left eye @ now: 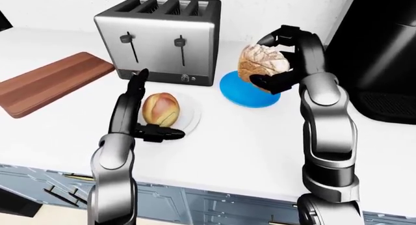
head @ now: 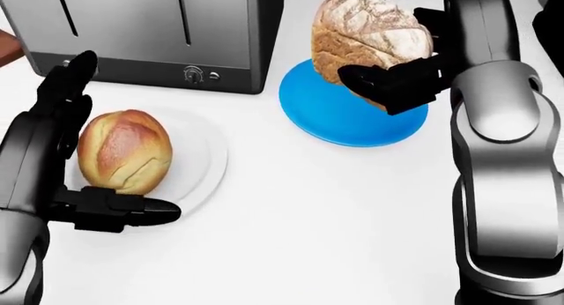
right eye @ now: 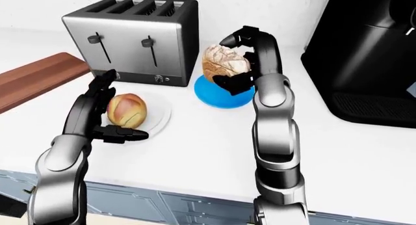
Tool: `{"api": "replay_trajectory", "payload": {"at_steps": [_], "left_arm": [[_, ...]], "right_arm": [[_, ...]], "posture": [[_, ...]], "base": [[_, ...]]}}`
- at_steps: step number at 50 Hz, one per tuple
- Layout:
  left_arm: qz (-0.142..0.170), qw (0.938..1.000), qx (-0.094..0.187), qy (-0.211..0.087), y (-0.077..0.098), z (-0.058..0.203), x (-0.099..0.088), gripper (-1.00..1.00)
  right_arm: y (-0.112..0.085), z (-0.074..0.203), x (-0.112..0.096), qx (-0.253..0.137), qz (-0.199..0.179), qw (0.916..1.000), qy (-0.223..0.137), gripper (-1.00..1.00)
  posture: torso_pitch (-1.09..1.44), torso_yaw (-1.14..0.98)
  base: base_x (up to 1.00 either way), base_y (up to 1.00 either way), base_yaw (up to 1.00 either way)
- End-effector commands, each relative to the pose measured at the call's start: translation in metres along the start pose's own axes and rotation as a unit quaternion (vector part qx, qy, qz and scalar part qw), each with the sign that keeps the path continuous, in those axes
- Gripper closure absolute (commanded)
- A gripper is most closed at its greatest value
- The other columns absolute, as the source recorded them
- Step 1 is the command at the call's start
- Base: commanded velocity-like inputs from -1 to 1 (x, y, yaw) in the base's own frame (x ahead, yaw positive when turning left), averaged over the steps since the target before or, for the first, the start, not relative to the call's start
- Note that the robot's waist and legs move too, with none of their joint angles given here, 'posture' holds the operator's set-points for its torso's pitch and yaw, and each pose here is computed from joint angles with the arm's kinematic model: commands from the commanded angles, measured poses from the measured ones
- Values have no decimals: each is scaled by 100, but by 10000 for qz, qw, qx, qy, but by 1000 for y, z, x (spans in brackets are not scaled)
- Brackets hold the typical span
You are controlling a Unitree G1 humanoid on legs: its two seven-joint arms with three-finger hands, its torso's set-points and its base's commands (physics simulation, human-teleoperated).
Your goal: Place all breads on the cutting board.
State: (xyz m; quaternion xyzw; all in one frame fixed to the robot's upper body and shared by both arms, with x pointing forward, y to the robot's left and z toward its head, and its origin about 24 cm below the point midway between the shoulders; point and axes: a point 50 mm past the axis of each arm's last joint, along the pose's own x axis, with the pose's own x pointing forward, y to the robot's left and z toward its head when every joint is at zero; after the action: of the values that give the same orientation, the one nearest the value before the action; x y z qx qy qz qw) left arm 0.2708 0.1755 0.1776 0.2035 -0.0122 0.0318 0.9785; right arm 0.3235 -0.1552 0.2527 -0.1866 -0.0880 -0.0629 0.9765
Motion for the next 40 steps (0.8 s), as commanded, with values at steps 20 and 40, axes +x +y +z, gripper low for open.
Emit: {"api": "replay_trajectory", "payload": {"at_steps": [20,40], "left_arm": [[201,9983,192,-514,5,15,-4,-14],[353,9956,116,-857,20,45,-13,21]], "right_arm": [[-2,12,-3,25,-108,9992,-380,100],[-7,18,-7,21,-99,9990,-439,100]], "posture": [[0,0],[0,0]], "base": [[0,0,0],[0,0,0]]}}
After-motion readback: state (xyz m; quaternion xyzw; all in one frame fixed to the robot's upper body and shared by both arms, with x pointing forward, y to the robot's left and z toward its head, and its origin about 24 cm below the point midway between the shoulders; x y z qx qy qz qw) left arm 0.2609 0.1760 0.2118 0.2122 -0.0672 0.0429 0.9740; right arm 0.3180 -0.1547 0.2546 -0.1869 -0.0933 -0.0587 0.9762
